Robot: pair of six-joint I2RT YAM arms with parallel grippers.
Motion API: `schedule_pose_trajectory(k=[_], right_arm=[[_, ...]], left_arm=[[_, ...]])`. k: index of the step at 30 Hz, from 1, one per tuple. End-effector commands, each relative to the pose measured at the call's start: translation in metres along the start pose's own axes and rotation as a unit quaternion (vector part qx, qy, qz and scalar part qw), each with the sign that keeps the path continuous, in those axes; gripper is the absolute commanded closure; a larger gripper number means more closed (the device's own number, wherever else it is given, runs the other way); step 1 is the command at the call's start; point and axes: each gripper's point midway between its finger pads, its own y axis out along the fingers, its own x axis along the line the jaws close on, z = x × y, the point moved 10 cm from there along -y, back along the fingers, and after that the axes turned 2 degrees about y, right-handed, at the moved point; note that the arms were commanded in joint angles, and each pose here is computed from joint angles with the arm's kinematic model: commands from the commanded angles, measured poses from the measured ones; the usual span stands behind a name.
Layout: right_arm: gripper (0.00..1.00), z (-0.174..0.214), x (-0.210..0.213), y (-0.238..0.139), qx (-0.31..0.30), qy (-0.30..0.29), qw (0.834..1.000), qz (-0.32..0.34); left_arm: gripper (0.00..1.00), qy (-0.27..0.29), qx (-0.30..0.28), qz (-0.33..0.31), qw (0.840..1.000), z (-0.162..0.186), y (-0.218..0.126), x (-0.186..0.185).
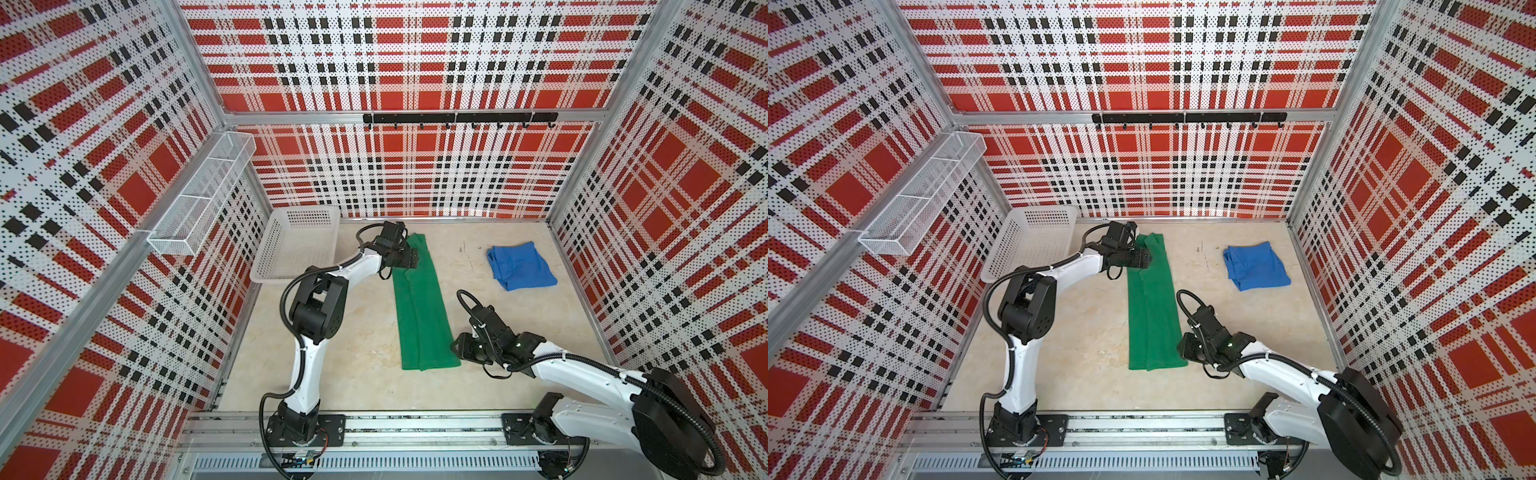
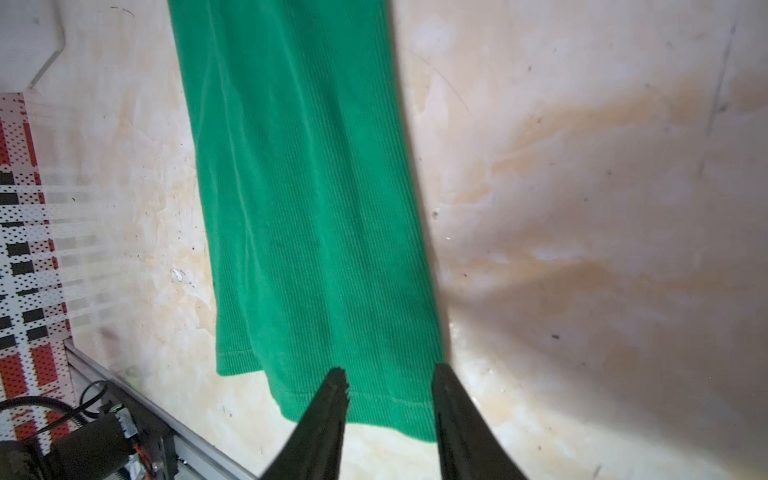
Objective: Fold and stack the tank tops
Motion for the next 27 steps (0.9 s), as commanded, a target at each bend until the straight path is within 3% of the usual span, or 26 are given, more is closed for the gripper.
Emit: schedule_pose_trajectory(k=[1, 8, 15, 27], right_arm=[[0.68, -0.002, 0.0, -0.004, 0.037, -0.018, 0.999, 0.005], [0.7, -0.002, -0.012, -0.001, 0.069, 0.002, 0.997, -0.03], [0.69, 0.002, -0.018, 0.003, 0.098, 0.001, 0.995, -0.03], [0.64, 0.008, -0.035, 0.01, 0.086, 0.003, 0.996, -0.003]], left_arm=[[0.13, -0.011, -0.025, -0.014, 1.0, 0.003, -0.057, -0.002], [0.25, -0.115, 0.023, 0.024, 0.993, 0.119, -0.113, 0.003], [0.35, -0.2, 0.078, 0.078, 0.973, 0.21, -0.138, -0.019], [0.38, -0.304, 0.127, 0.186, 0.926, 0.27, -0.139, -0.041]])
